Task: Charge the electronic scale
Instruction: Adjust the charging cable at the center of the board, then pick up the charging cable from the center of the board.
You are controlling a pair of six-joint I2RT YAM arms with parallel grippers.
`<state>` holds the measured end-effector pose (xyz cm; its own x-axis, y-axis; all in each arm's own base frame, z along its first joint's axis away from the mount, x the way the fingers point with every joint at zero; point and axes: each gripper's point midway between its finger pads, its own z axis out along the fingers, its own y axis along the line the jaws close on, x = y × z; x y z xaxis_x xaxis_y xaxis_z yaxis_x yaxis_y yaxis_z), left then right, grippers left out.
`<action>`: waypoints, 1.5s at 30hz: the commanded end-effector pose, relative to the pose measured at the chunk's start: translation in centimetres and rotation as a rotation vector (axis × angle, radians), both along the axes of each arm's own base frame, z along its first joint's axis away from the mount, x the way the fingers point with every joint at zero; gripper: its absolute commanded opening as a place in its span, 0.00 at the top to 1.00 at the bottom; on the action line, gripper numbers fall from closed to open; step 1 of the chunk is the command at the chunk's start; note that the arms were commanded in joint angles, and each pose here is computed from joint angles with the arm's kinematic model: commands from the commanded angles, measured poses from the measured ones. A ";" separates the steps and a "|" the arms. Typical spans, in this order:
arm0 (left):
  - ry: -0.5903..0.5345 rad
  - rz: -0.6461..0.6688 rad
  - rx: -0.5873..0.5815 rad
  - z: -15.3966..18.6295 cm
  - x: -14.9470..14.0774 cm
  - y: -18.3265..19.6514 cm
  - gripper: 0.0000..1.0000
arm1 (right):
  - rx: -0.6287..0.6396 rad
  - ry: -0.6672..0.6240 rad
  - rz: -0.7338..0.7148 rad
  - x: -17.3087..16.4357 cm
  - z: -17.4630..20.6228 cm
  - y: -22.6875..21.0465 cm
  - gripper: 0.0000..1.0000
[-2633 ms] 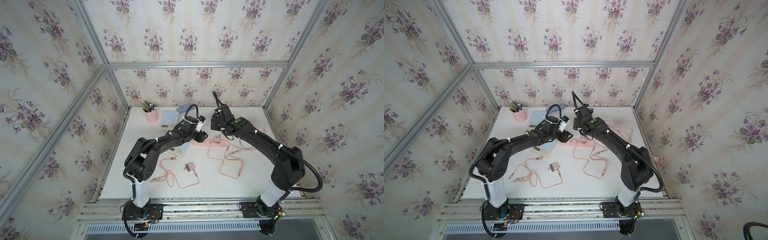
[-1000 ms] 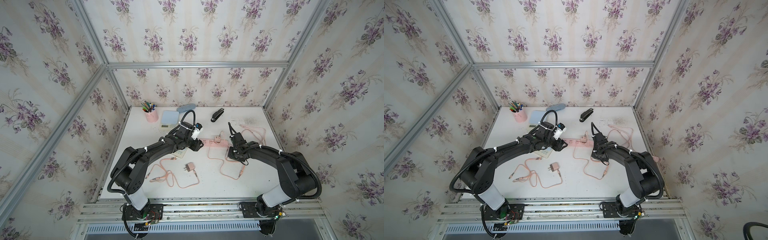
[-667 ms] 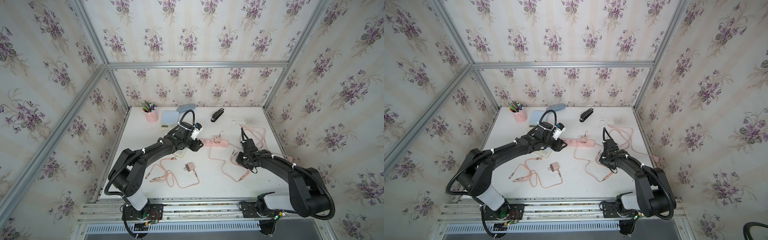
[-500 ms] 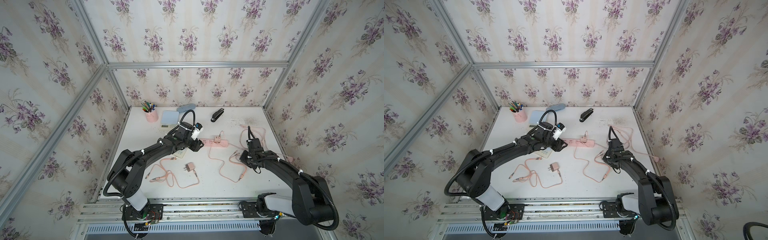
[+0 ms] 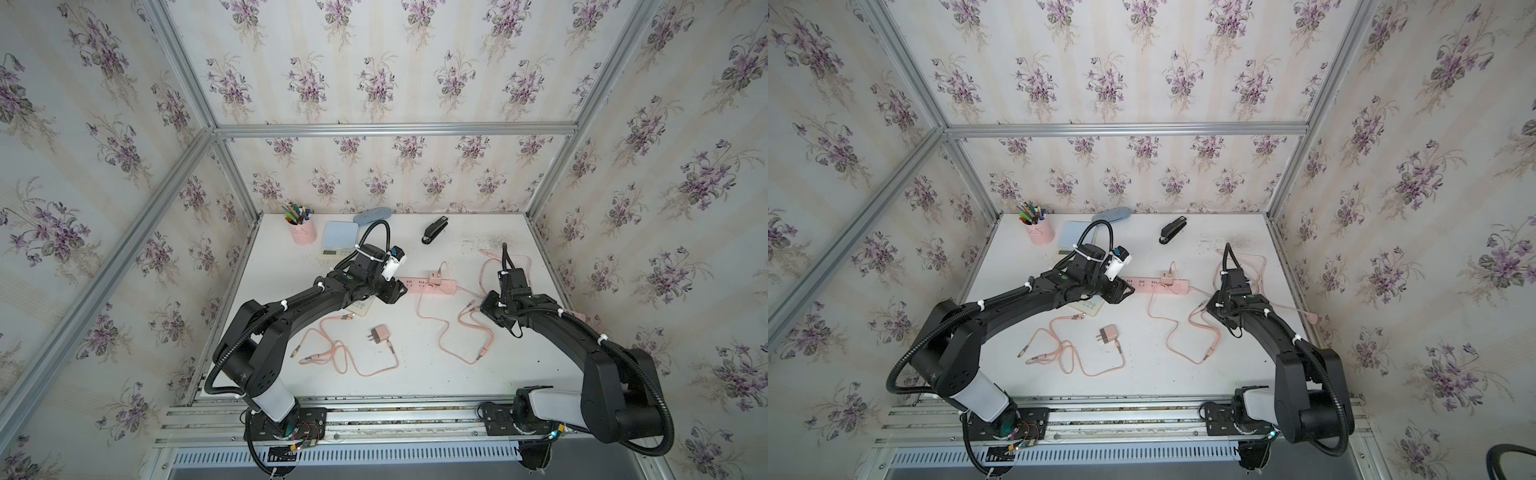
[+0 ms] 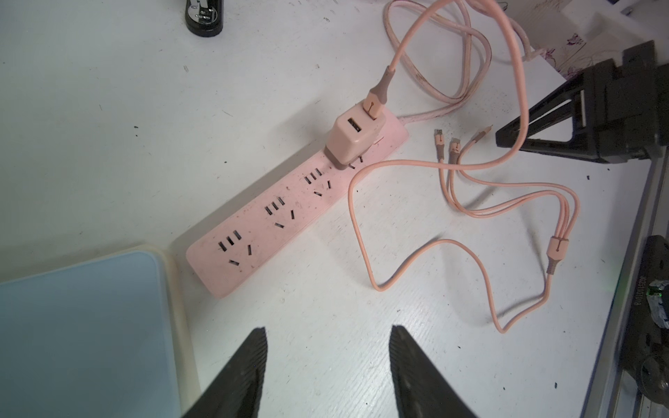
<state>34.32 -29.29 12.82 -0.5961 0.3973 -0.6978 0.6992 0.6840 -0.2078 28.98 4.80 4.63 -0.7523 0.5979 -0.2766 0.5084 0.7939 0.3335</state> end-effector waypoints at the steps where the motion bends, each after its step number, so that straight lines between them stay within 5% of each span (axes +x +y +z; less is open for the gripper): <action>1: 0.000 -0.007 0.007 -0.1 0.0 0.0 0.44 | 0.046 -0.024 0.001 1.4 0.2 1.0 0.67; 9: 0.004 -0.008 0.011 -0.3 -0.1 0.0 0.44 | -0.015 0.022 0.056 2.4 -1.1 1.6 0.79; 45: 0.013 -0.014 0.017 -0.6 -0.1 -0.1 0.44 | -0.136 0.094 0.101 3.4 -2.4 1.7 0.73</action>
